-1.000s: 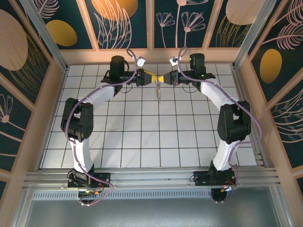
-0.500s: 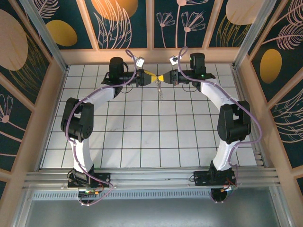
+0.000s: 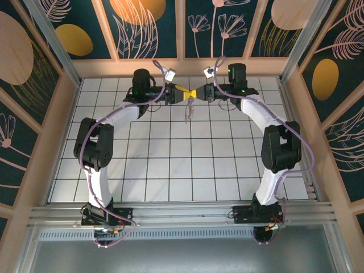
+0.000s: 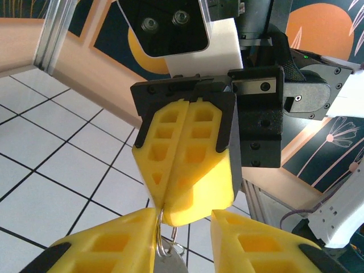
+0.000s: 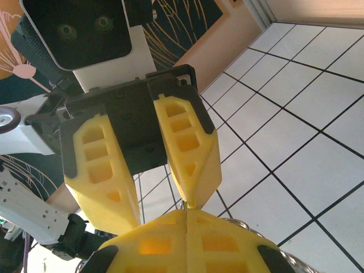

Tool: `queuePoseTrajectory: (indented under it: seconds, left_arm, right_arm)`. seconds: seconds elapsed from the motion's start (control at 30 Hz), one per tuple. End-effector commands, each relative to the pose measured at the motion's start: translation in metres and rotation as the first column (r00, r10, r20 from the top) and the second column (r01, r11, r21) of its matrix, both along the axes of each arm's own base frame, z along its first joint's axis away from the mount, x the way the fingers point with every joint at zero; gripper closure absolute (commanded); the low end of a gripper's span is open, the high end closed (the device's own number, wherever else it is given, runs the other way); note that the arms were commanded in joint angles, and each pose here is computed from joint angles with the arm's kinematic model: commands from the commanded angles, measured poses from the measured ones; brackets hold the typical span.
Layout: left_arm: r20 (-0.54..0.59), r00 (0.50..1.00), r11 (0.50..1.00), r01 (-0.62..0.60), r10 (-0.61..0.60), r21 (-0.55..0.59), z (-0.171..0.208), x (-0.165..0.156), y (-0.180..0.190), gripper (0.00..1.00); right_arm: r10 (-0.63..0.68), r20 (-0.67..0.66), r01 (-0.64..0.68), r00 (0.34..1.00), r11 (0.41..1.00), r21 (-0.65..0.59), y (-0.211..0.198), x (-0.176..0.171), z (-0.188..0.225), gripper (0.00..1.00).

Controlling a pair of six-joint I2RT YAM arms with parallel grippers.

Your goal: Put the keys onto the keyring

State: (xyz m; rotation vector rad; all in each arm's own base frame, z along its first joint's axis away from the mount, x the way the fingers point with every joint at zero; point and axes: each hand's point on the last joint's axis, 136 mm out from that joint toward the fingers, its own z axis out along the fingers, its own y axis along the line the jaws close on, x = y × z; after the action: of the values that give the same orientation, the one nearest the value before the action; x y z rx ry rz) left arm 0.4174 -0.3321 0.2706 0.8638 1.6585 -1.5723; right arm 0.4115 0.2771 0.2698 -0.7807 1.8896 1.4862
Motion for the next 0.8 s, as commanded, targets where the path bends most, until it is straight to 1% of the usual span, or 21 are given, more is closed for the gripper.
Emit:
queuePoseTrajectory:
  seconds: [0.0,0.3,0.43,0.57,0.6,0.67,0.7,0.77]
  left_arm:
    - [0.027,0.999,0.999,0.04,-0.039,-0.014,0.003,-0.009,-0.002,0.73]
    - [0.036,0.998,0.998,0.061,-0.06,-0.016,0.004,-0.014,-0.006,0.89]
    - [0.04,0.997,0.998,0.069,-0.068,-0.015,0.004,-0.017,-0.008,0.99]
    - [0.05,0.997,0.998,0.057,-0.056,-0.018,0.007,-0.018,-0.01,1.0]
    - [0.051,0.998,0.999,0.045,-0.044,-0.02,0.008,-0.017,-0.009,1.0]
    - [0.051,0.999,0.999,0.017,-0.015,-0.034,0.012,-0.015,-0.008,1.0]
    - [0.053,0.999,0.999,-0.002,0.004,-0.044,0.015,-0.014,-0.007,1.0]
    - [0.059,0.998,0.997,-0.026,0.03,-0.066,0.021,-0.013,-0.005,1.0]
  right_arm:
    - [0.024,0.075,-0.027,0.997,0.999,0.033,0.002,-0.009,0.027,1.0]
    - [0.021,0.075,-0.024,0.997,0.999,0.034,0.003,-0.008,0.027,1.0]
    - [0.026,0.072,-0.029,0.997,0.999,0.037,0.003,-0.009,0.026,1.0]
    - [0.018,0.076,-0.021,0.997,0.999,0.039,0.002,-0.01,0.03,1.0]
    - [-0.001,0.078,-0.002,0.997,0.999,0.036,0.001,-0.008,0.032,0.96]
    - [-0.047,0.092,0.044,0.995,0.998,0.038,-0.006,-0.006,0.037,0.78]
    - [-0.074,0.097,0.07,0.993,0.996,0.048,-0.012,-0.005,0.042,0.71]
    - [-0.135,0.105,0.128,0.985,0.989,0.075,-0.026,-0.005,0.051,0.64]
